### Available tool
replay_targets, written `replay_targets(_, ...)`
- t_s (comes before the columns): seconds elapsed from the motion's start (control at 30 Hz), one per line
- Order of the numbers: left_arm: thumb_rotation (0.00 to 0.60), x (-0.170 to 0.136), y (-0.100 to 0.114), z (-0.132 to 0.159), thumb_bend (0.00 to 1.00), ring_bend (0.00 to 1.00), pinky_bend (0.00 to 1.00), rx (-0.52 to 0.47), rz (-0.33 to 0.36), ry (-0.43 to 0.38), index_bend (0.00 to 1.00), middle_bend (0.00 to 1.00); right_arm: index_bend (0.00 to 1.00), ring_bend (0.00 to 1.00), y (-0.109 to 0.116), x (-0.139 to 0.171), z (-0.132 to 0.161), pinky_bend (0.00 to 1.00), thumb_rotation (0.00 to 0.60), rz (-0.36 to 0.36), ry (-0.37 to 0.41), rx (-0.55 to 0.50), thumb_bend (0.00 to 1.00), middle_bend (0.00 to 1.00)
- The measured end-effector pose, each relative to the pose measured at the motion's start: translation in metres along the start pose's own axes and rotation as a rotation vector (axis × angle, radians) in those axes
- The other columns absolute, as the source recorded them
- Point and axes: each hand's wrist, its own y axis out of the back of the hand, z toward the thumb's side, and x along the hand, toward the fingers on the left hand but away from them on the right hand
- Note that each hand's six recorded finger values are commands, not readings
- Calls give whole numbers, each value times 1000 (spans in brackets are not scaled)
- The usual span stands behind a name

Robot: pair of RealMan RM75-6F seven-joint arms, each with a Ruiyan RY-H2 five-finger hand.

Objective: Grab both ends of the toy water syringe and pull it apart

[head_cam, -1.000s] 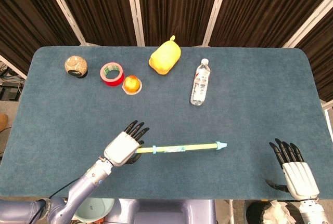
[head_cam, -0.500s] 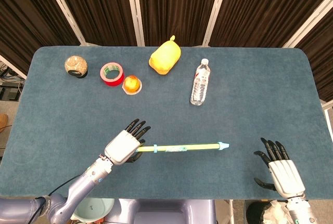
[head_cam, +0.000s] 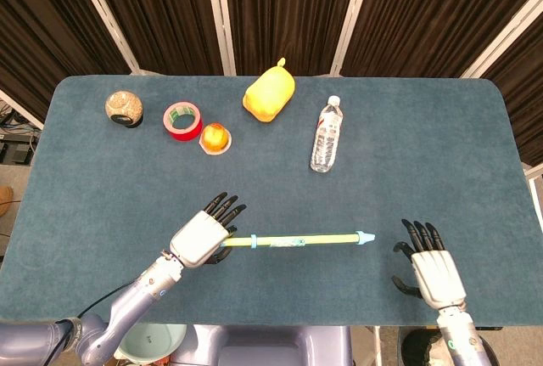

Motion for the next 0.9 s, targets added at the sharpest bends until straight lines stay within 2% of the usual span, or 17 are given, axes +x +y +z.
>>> replay_targets(0.17,600,0,0,0,446,0,74,2,1,-5,570,99,332,38,-5,-16,16,0,600,-3,-13,6,274,73)
replay_targets(0.6,600,3,1,2,446,0,74,-1,8,-18,570,99,334,37,-18,-45,56,0,600,7,-35,-2,284,71)
replay_targets(0.9,600,4,5,2,446,0,74,-3,25,-29,570,98,403,40,-24,-50,67,0,600,11,-35,-14,343,74)
